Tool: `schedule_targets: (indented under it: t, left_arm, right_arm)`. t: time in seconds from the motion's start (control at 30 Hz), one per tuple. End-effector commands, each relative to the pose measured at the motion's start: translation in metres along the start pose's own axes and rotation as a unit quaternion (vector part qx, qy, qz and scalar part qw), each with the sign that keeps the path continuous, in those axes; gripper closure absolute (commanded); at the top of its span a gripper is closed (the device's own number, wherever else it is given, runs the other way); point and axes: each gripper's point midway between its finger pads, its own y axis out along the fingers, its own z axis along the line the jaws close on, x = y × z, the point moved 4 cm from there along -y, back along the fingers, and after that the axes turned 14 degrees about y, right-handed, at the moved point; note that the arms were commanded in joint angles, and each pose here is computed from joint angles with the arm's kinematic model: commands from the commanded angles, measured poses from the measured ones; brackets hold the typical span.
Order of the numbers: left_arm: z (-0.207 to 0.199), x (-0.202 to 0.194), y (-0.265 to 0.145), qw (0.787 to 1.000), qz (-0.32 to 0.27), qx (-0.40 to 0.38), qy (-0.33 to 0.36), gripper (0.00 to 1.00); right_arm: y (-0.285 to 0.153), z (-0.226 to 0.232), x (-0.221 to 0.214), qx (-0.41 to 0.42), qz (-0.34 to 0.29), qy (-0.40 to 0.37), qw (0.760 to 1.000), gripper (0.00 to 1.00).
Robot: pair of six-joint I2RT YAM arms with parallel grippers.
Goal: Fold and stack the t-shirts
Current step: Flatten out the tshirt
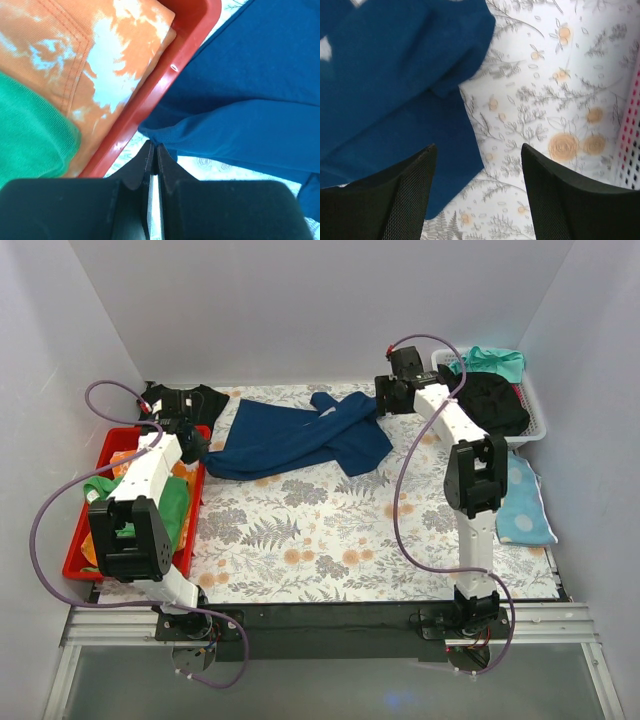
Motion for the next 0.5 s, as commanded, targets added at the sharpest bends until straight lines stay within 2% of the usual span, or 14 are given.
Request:
schedule_targets:
  t: [0.0,0.23,0.47]
  left_arm:
    - [-0.004,0.017,-0.001,1.000,-0.025,-0.005,-0.012,1.00]
    - [-0.006,0.015,0.003,1.000,-0.021,-0.013,-0.011,1.00]
    - [-0.006,0.009,0.003,1.000,-0.015,-0.016,-0.008,1.00]
  right_arm:
    - [-0.055,0.003,0.021,0.034,-0.059,0.012,0.998,0.26]
    - [-0.027,-0.010,-0.052,0.030,0.042,0.024,0.998,0.34]
    - [-0.003,-0.006,-0.060,0.037,0.050,0.033,0.998,0.41]
